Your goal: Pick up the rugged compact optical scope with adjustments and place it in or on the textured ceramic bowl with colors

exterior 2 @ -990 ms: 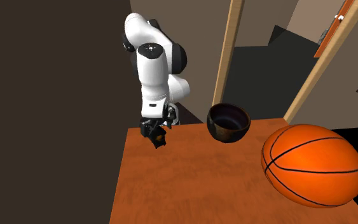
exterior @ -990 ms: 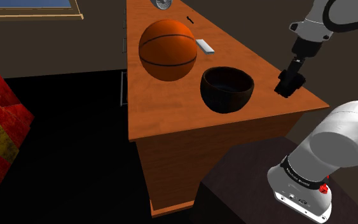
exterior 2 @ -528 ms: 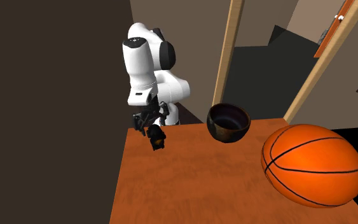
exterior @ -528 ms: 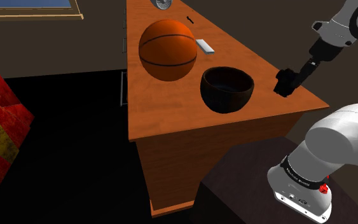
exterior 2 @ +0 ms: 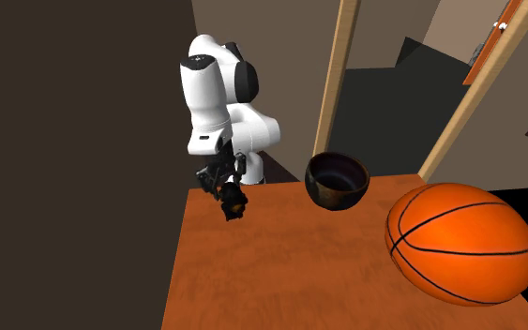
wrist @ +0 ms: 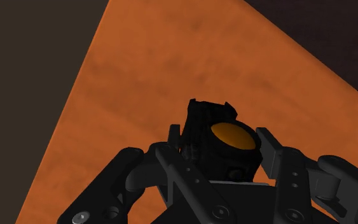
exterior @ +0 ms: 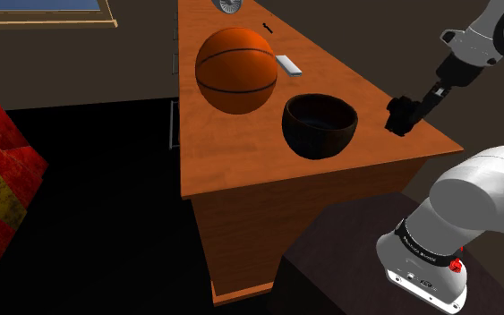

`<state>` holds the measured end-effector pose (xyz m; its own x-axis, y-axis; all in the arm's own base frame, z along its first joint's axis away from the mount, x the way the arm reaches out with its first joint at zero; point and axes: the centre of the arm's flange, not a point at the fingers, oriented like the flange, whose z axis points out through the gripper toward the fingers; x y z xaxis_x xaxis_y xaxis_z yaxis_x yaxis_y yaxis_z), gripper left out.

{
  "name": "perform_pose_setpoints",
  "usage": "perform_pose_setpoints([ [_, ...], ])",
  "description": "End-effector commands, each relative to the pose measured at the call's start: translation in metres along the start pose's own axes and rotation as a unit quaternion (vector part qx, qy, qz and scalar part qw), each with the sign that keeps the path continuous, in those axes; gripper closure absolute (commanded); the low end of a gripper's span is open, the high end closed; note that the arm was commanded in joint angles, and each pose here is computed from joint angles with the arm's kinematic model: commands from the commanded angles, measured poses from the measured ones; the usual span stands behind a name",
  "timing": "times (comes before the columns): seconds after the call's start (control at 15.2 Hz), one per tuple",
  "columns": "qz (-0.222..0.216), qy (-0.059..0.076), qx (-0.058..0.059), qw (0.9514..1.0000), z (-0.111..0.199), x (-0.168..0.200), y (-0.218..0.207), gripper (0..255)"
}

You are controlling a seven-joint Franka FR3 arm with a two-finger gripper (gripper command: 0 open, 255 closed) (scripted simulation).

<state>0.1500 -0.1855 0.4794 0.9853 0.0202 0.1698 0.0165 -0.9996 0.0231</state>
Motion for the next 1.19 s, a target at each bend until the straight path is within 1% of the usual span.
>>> perform_pose_setpoints([
  [0.0,0.000,0.000,0.001,1.0000,0.000,0.000,0.000,255],
  [0.53,0.000,0.000,0.001,1.0000,0.000,0.000,0.000,255],
  [1.12,0.000,0.000,0.001,1.0000,-0.046,0.008,0.001,255],
])
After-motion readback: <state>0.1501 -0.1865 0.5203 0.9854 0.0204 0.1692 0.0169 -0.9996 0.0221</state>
